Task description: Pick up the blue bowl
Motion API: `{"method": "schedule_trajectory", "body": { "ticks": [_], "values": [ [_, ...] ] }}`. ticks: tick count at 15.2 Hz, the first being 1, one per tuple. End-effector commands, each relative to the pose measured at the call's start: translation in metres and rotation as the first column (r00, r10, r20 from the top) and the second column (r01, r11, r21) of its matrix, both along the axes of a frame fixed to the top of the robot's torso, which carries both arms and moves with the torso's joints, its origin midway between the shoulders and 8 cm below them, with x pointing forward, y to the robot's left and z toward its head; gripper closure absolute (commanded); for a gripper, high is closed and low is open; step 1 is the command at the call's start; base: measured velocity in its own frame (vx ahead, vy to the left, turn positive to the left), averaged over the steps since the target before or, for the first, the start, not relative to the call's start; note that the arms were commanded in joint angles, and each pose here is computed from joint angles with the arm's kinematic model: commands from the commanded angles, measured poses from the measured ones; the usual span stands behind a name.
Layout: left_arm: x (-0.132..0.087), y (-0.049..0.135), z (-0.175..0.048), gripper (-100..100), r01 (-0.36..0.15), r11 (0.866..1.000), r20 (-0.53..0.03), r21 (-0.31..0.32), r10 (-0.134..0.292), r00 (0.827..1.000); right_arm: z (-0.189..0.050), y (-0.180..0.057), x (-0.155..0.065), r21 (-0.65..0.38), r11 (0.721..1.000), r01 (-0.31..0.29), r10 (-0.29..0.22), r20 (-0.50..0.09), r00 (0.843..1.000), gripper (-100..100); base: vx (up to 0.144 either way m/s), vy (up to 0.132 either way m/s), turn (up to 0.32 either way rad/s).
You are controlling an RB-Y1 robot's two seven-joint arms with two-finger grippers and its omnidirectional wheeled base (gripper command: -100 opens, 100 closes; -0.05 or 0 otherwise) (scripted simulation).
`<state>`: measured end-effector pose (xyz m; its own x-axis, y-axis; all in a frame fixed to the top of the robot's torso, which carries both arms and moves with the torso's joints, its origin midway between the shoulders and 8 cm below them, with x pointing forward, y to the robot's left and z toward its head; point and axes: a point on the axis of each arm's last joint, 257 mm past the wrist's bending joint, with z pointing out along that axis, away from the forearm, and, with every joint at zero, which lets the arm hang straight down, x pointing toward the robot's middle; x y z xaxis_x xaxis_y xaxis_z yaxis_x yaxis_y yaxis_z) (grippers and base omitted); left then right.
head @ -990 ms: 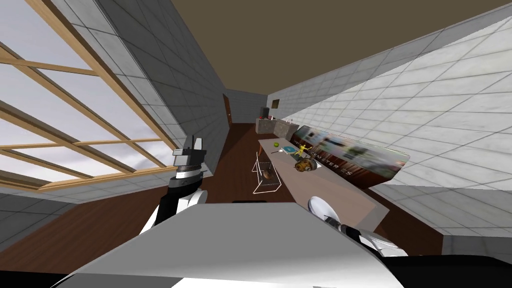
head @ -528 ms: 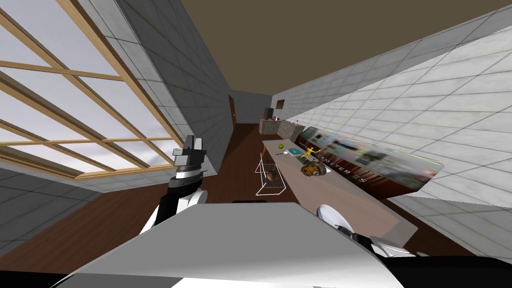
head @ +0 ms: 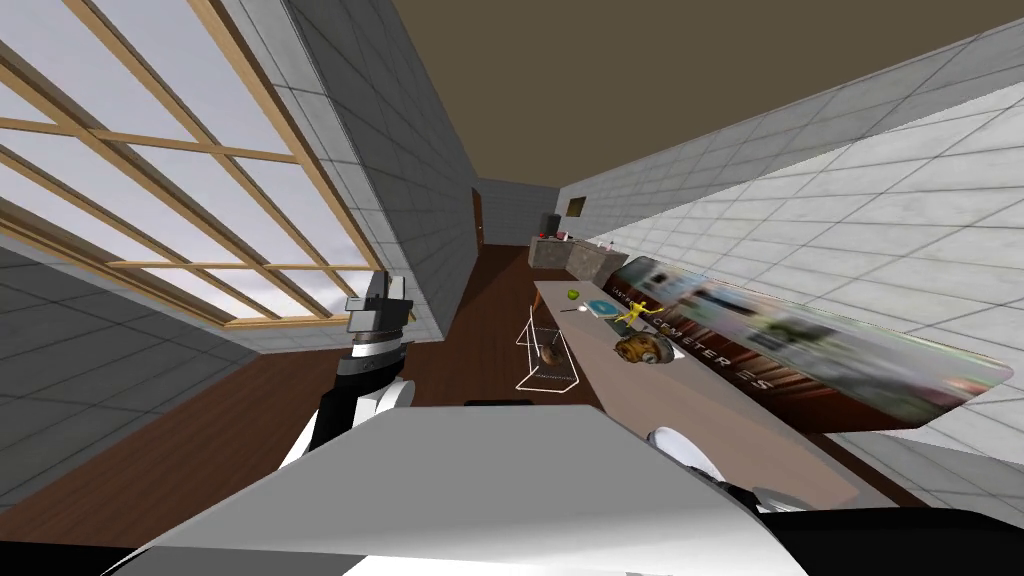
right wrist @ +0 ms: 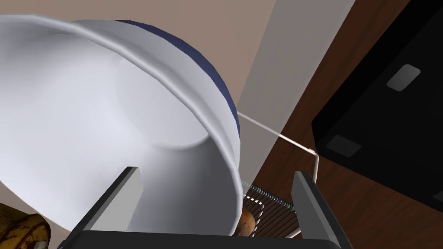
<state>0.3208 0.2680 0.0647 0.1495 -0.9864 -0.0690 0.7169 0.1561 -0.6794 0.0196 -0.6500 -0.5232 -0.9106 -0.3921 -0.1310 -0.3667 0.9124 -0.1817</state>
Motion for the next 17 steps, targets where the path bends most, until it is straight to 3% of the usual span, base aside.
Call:
{"method": "schedule_trajectory", "body": {
  "ticks": [1, 2, 3, 4, 5, 6, 7, 8, 9, 10, 11, 12, 13, 14, 15, 17],
  "values": [
    [0.000, 0.000, 0.000, 0, 0.000, 1.000, 0.000, 0.000, 0.000, 1.000, -0.003, 0.001, 0.008, -0.001, 1.000, 0.016, -0.016, 0.016, 1.000, -100, -0.044, -0.020, -0.074],
    [0.000, 0.000, 0.000, 0, 0.000, 1.000, 0.000, 0.000, 0.000, 1.000, -0.006, 0.011, 0.020, 0.019, 1.000, -0.003, 0.003, 0.034, 0.999, -100, -0.015, -0.003, -0.066],
    [0.000, 0.000, 0.000, 0, 0.000, 1.000, 0.000, 0.000, 0.000, 1.000, -0.003, 0.001, 0.008, -0.001, 1.000, 0.016, -0.016, 0.016, 1.000, -100, 0.002, 0.007, -0.012],
    [0.000, 0.000, 0.000, 0, 0.000, 1.000, 0.000, 0.000, 0.000, 1.000, -0.006, 0.002, -0.004, 0.002, 0.997, 0.081, -0.081, 0.016, 0.997, -100, -0.062, 0.003, 0.297],
    [0.000, 0.000, 0.000, 0, 0.000, 1.000, 0.000, 0.000, 0.000, 1.000, -0.006, 0.002, -0.004, 0.002, 0.997, 0.081, -0.081, 0.016, 0.997, -100, -0.130, -0.021, 0.512],
    [0.000, 0.000, 0.000, 0, 0.000, 1.000, 0.000, 0.000, 0.000, 1.000, -0.010, 0.003, -0.016, 0.004, 0.989, 0.145, -0.145, 0.016, 0.989, -100, -0.197, -0.062, 0.496],
    [0.000, 0.000, 0.000, 0, 0.000, 1.000, 0.000, 0.000, 0.000, 1.000, -0.010, 0.003, -0.016, 0.004, 0.989, 0.145, -0.145, 0.016, 0.989, -100, -0.223, -0.070, 0.824],
    [0.000, 0.000, 0.000, 0, 0.000, 1.000, 0.000, 0.000, 0.000, 1.000, -0.010, 0.003, -0.016, 0.004, 0.989, 0.145, -0.145, 0.016, 0.989, -100, -0.163, -0.031, -0.038],
    [0.000, 0.000, 0.000, 0, 0.000, 1.000, 0.000, 0.000, 0.000, 1.000, -0.013, 0.005, -0.029, 0.006, 0.978, 0.209, -0.209, 0.016, 0.978, -100, -0.149, -0.014, 0.344],
    [0.000, 0.000, 0.000, 0, 0.000, 1.000, 0.000, 0.000, 0.000, 1.000, -0.013, 0.005, -0.029, 0.006, 0.978, 0.209, -0.209, 0.016, 0.978, -100, -0.154, -0.019, 0.421],
    [0.000, 0.000, 0.000, 0, 0.000, 1.000, 0.000, 0.000, 0.000, 1.000, -0.016, 0.007, -0.042, 0.007, 0.962, 0.272, -0.272, 0.016, 0.962, -100, -0.205, -0.033, 0.426],
    [0.000, 0.000, 0.000, 0, 0.000, 1.000, 0.000, 0.000, 0.000, 1.000, -0.016, 0.007, -0.042, 0.007, 0.962, 0.273, -0.273, 0.016, 0.962, -100, -0.225, -0.015, 0.492],
    [0.000, 0.000, 0.000, 0, 0.000, 1.000, 0.000, 0.000, 0.000, 1.000, -0.019, 0.008, -0.055, 0.007, 0.942, 0.336, -0.336, 0.016, 0.942, -100, -0.252, -0.013, 0.513],
    [0.000, 0.000, 0.000, 0, 0.000, 1.000, 0.000, 0.000, 0.000, 1.000, -0.019, 0.008, -0.055, 0.007, 0.942, 0.336, -0.336, 0.016, 0.942, -100, -0.232, 0.007, 0.470],
    [0.000, 0.000, 0.000, 0, 0.000, 1.000, 0.000, 0.000, 0.000, 1.000, -0.021, 0.010, -0.069, 0.007, 0.918, 0.397, -0.397, 0.016, 0.918, -100, -0.216, 0.033, 0.512],
    [0.000, 0.000, 0.000, 0, 0.000, 1.000, 0.000, 0.000, 0.000, 1.000, -0.015, -0.001, -0.085, -0.032, 0.914, 0.404, -0.405, -0.002, 0.915, -100, -0.154, 0.023, 0.405]
  ]
}}
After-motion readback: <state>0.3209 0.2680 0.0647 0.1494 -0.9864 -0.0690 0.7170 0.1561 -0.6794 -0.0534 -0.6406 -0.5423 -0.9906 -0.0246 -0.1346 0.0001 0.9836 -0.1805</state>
